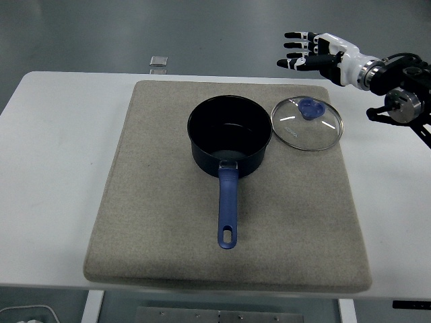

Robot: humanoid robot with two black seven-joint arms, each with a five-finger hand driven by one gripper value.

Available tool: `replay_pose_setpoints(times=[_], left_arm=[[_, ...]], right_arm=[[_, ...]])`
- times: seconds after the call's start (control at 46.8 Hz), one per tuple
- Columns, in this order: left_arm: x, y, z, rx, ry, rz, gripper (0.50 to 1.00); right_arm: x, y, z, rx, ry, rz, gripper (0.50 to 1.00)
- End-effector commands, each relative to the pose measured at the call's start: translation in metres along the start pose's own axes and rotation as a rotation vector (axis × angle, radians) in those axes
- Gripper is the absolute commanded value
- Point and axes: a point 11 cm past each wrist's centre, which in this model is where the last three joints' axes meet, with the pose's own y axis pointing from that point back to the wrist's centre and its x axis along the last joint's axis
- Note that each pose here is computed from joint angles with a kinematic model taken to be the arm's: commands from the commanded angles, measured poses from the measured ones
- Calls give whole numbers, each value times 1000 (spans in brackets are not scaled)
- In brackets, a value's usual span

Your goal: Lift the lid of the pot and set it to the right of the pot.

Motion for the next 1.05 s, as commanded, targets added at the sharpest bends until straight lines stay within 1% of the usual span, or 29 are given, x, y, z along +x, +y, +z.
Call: replay_pose_setpoints(times=[0.0, 0.085, 0.192, 0.256, 0.321, 0.385, 0.427, 0.491, 0.705, 0.748, 0.791, 0.897, 1.026], left_arm=[[0, 0, -1, 1, 0, 0, 1000], [0, 0, 0, 0, 1, 0, 1000], [0, 0, -1, 1, 0, 0, 1000], [0, 0, 0, 0, 0, 0, 1000], [0, 0, 0, 0, 0, 0, 1000], [0, 0, 0, 0, 0, 0, 1000], [0, 0, -1, 1, 0, 0, 1000], [0, 0, 0, 0, 0, 0, 1000], [0, 0, 0, 0, 0, 0, 1000], [0, 0, 0, 0, 0, 0, 1000], [0, 0, 0, 0, 0, 0, 1000], [0, 0, -1, 1, 0, 0, 1000], [0, 0, 0, 0, 1, 0, 1000]], right_arm=[[-7, -3, 5, 15, -112, -11, 915], [-6, -3, 6, 31, -220, -4, 915], [-4, -2, 13, 37, -343, 1, 915], [-5, -2, 13, 45, -412, -4, 915], [-4, -1, 17, 50, -491, -1, 915], [-6, -2, 18, 57, -570, -3, 915], [-5, -2, 20, 58, -604, -1, 915], [-4, -1, 23, 58, -622, 4, 917], [-4, -1, 25, 57, -624, 8, 919], [-4, -1, 25, 64, -626, 11, 919], [-3, 0, 28, 68, -631, 17, 919], [0, 1, 30, 95, -640, 32, 919], [1, 1, 33, 100, -643, 37, 919]])
